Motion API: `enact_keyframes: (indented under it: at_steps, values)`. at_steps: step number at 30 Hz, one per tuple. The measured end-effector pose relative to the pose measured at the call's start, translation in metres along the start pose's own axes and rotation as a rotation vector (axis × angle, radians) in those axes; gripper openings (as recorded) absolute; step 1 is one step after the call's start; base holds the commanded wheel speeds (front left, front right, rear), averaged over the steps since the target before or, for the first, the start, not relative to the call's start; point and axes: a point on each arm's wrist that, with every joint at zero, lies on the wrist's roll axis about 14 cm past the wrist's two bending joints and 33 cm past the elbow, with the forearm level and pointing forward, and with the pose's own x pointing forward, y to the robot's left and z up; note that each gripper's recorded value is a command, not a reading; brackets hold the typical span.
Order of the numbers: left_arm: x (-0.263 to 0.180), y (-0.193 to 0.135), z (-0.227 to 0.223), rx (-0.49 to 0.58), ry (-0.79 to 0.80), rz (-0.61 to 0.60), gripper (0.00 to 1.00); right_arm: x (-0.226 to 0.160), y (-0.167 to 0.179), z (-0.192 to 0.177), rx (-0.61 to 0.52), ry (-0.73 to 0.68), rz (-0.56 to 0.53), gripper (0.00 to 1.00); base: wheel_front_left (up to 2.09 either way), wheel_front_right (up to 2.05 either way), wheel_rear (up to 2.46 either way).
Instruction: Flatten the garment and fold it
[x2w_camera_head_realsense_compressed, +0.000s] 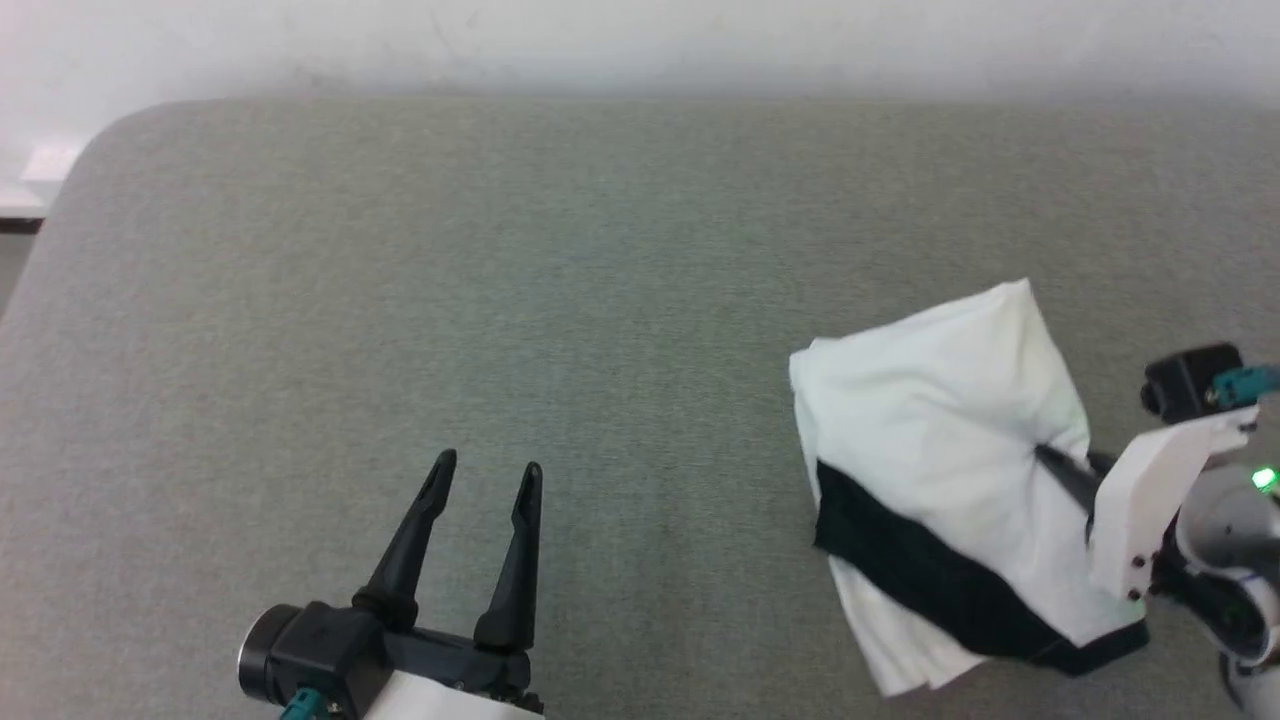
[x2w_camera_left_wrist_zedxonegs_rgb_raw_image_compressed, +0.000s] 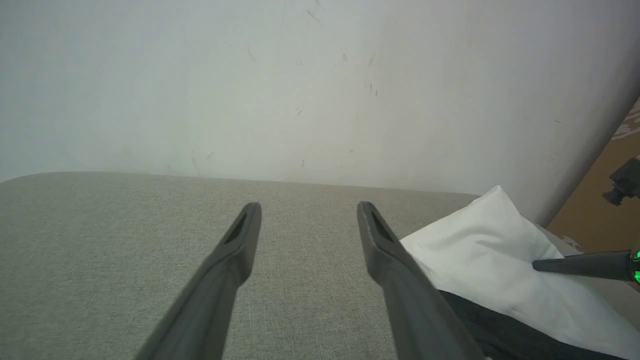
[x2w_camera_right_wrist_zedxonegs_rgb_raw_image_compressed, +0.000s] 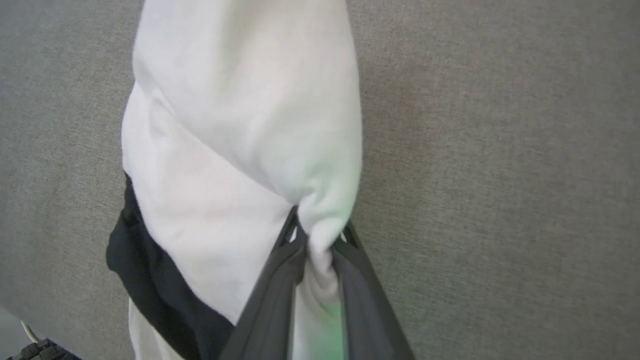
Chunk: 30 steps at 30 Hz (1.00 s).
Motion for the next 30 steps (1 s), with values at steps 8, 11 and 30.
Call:
enact_keyframes:
  at_steps: [8, 11, 30]
  values:
    - [0.020, -0.020, -0.005, -0.011, 0.010, -0.079, 1.00, -0.021, -0.056, 0.024, -0.091, 0.016, -0.151, 0.00, 0.00, 0.00, 0.00]
    - [0.031, -0.025, -0.007, -0.006, 0.007, -0.107, 1.00, -0.025, -0.080, 0.028, -0.124, 0.038, -0.212, 0.00, 0.00, 0.00, 0.00]
    - [0.110, -0.062, -0.049, 0.021, 0.028, -0.282, 1.00, -0.033, -0.206, 0.034, -0.275, 0.131, -0.511, 0.00, 0.00, 0.00, 0.00]
